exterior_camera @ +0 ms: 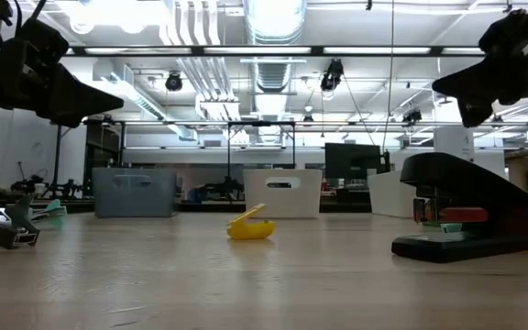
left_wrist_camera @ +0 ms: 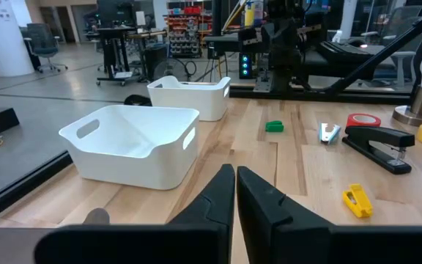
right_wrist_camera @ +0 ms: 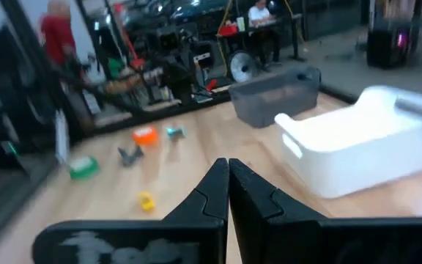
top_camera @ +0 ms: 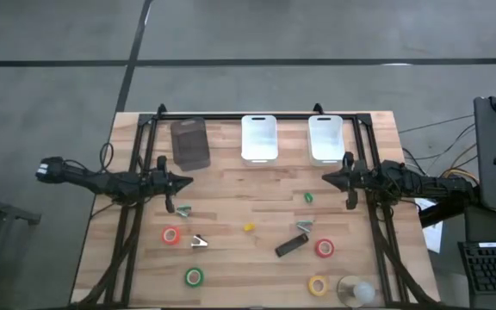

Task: Pick and place Stapler, Stapler remover, tape
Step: Put the red tape into the left white bin

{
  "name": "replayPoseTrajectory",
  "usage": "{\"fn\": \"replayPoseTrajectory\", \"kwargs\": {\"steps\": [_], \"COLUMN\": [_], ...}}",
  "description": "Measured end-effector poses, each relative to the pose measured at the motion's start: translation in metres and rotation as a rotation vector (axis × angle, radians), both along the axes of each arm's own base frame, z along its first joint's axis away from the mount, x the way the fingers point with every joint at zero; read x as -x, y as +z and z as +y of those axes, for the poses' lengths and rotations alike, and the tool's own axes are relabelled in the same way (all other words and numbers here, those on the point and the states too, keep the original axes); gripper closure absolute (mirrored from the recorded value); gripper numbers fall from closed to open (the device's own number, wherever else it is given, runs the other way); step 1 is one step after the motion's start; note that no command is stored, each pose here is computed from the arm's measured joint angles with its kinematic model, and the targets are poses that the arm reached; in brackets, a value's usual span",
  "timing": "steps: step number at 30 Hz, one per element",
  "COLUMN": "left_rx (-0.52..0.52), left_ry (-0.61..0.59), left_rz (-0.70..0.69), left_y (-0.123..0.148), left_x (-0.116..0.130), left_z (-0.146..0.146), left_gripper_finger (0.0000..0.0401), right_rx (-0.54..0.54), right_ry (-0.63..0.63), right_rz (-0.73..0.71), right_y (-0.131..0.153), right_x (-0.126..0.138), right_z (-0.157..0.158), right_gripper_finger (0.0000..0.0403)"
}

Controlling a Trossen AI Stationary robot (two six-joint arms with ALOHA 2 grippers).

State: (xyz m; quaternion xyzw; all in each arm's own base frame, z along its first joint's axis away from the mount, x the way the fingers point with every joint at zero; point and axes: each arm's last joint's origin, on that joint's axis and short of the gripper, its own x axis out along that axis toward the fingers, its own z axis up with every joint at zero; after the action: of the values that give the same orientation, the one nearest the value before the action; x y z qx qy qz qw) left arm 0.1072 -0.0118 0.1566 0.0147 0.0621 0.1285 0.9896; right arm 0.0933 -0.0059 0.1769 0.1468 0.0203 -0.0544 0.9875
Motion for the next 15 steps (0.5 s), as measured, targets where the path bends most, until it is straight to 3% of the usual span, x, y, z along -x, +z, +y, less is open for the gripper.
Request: {"fn": "replayPoseTrajectory", "kwargs": {"steps": [4,7,12,15], "left_rx": [0.0,0.0,0.0,0.0], "left_ry": [0.0,0.0,0.0,0.0], "left_rz": [0.0,0.001,0.0,0.0], "left_y": [0.0,0.0,0.0,0.0], "left_x": [0.0,0.0,0.0,0.0], "left_z": [0.0,0.0,0.0,0.0], "left_gripper_finger": [0.038,0.038,0.038,0.038], "right_rx": [-0.06,-0.169,-0.262,-0.288], "right_ry": [-0.022,0.014,0.206,0.252], "right_rz": [-0.049,-0.107,-0.231,-0.228], "right_y": [0.004,0.007,0.008,0.008], "right_x": [0.0,-0.001,-0.005,-0.009], "right_z": [-0.001,0.001,0.006,0.01], "right_gripper_finger": [0.0394,0.0394,0.0394,0.0394]}}
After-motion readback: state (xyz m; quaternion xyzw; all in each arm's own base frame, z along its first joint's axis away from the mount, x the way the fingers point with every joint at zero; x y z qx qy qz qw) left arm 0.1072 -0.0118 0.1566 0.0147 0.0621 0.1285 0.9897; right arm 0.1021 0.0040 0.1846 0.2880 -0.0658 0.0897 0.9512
